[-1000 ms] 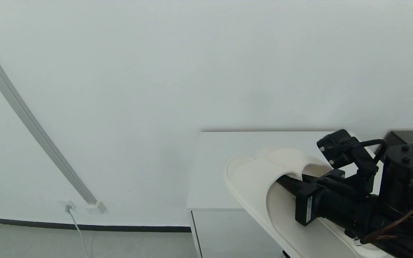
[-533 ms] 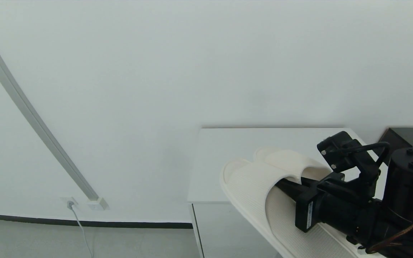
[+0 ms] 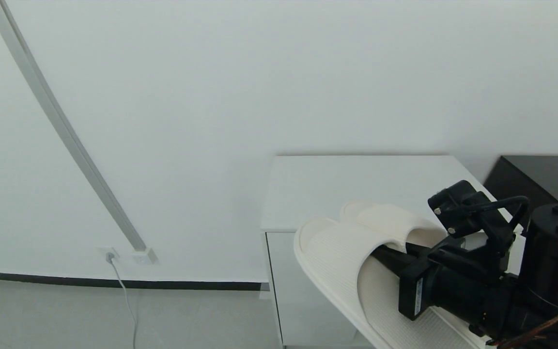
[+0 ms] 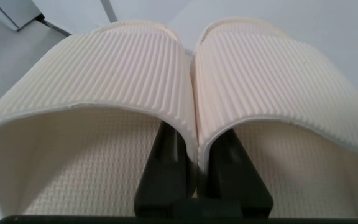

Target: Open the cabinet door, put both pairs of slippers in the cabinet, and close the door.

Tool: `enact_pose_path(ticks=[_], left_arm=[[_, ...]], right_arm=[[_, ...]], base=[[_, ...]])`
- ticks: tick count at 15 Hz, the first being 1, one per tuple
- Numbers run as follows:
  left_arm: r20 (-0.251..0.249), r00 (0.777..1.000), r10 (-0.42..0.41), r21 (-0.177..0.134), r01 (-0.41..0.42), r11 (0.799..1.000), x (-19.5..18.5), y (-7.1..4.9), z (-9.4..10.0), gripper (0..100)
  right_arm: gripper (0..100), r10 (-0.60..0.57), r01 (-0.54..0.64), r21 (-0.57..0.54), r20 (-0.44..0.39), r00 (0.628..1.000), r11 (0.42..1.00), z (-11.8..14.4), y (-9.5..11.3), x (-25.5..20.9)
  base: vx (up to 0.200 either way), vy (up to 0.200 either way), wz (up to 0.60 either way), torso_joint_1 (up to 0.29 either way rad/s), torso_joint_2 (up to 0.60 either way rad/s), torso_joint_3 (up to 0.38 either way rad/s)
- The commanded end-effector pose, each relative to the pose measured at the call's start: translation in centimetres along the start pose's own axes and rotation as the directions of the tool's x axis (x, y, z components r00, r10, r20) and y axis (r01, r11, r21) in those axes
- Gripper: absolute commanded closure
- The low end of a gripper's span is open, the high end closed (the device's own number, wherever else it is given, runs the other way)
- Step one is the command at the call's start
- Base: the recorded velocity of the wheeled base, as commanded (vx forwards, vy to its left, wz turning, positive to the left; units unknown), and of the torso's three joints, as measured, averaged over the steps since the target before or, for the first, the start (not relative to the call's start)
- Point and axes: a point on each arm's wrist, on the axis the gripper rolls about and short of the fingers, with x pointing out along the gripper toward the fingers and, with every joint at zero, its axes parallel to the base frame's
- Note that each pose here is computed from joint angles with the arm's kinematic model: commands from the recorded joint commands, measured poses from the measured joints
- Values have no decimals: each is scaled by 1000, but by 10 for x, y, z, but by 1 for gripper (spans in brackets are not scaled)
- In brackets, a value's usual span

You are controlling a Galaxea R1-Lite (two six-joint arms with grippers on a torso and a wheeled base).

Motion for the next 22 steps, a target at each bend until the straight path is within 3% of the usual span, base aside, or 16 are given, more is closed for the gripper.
enact_pose_path(ticks=[1, 9, 22], left_arm=[[-2, 1000, 0, -1, 0, 1000, 0, 0, 0, 100], [0, 1000, 0, -1, 0, 1000, 0, 0, 0, 100], [0, 1000, 0, -2, 0, 1000, 0, 0, 0, 100]], right_arm=[[100, 0, 0, -1, -4, 1000, 1000, -1, 0, 0], [100, 17, -17, -9, -12, 1000, 1000, -4, 4, -1], [100, 13, -13, -14, -34, 999, 1000, -9, 4, 2]], base=[[0, 0, 0, 0, 0, 0], [0, 0, 0, 0, 0, 0], [0, -200, 0, 2, 2, 2]])
